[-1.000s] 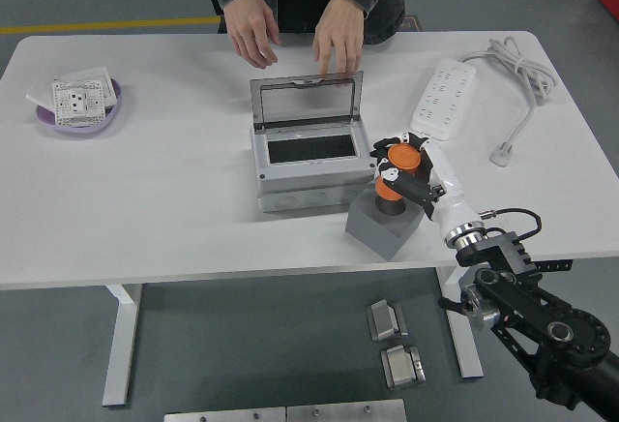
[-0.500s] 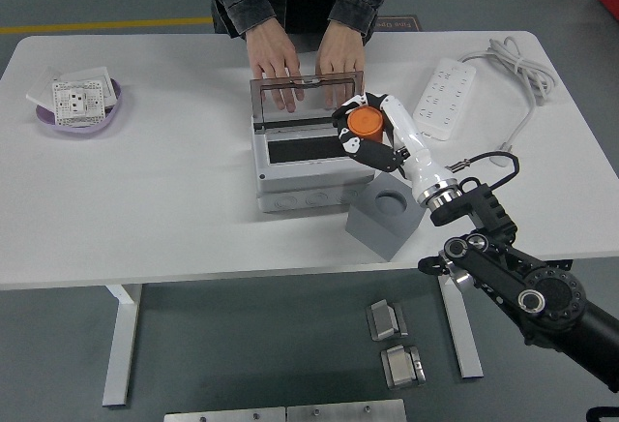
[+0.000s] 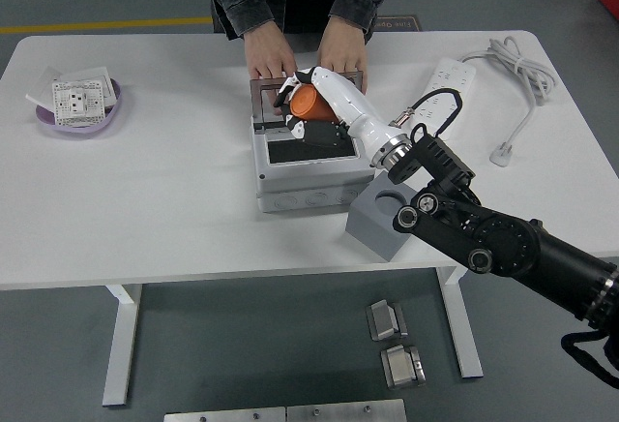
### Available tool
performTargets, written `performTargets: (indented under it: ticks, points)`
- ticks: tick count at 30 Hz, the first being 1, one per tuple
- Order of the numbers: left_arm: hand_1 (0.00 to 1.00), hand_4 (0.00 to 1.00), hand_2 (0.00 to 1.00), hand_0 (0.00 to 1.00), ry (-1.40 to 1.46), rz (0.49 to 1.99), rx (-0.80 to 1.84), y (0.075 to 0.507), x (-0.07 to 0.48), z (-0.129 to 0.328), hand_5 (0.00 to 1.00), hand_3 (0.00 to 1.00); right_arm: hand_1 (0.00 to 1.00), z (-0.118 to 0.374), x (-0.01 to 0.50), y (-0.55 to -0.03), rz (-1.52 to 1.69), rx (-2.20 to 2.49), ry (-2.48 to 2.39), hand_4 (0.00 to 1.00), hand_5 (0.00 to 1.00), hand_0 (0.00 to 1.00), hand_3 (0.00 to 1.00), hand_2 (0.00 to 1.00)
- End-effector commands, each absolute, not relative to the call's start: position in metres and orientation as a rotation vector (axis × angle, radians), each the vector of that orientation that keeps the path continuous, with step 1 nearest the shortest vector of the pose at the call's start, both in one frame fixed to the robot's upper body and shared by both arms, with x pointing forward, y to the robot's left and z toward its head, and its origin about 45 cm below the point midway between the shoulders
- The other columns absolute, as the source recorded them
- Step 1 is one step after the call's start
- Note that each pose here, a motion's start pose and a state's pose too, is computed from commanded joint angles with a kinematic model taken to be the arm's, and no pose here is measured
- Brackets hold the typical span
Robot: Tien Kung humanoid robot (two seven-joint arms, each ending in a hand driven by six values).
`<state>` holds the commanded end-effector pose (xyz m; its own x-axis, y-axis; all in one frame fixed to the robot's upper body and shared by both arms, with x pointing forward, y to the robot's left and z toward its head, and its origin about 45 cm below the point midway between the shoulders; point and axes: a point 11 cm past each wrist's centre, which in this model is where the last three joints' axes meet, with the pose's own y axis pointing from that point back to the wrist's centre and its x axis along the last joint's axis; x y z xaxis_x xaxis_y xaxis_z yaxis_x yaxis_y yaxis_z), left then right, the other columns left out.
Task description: Pick up the cylinder from the cube,place it in the box,flap close box
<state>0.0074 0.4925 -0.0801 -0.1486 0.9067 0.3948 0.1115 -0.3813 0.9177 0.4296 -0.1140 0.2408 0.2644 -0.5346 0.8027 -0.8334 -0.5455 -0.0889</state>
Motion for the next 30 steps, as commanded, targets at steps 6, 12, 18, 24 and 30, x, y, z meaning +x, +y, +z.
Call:
performTargets:
  ticks: [6,12,18,24,30]
  points:
    - [0.726,0.786,0.597,0.727,1.180,1.597,1.484,0.493,0.007,-0.080,0.355,0.792,0.129,0.239,0.445,-0.098,1.334,2.055,-1.063,0.125,0.002,0.002,0.238,0.385]
    - [0.725,0.786,0.597,0.727,1.183,1.595,1.493,0.495,0.005,-0.079,0.355,0.792,0.149,0.225,0.456,-0.099,1.348,1.976,-0.980,0.116,0.002,0.002,0.241,0.391]
    - [0.725,0.786,0.597,0.727,1.174,1.599,1.490,0.496,0.009,-0.078,0.355,0.793,0.225,0.209,0.464,-0.114,1.291,1.929,-0.978,0.144,0.002,0.075,0.249,0.406]
    - [0.725,0.787,0.597,0.727,1.167,1.597,1.489,0.496,0.011,-0.078,0.355,0.792,0.257,0.202,0.468,-0.121,1.252,1.924,-0.988,0.192,0.002,0.130,0.284,0.433]
    - [0.725,0.787,0.597,0.727,1.158,1.597,1.484,0.496,0.015,-0.078,0.355,0.792,0.287,0.198,0.469,-0.125,1.211,1.942,-0.981,0.241,0.002,0.164,0.391,0.448]
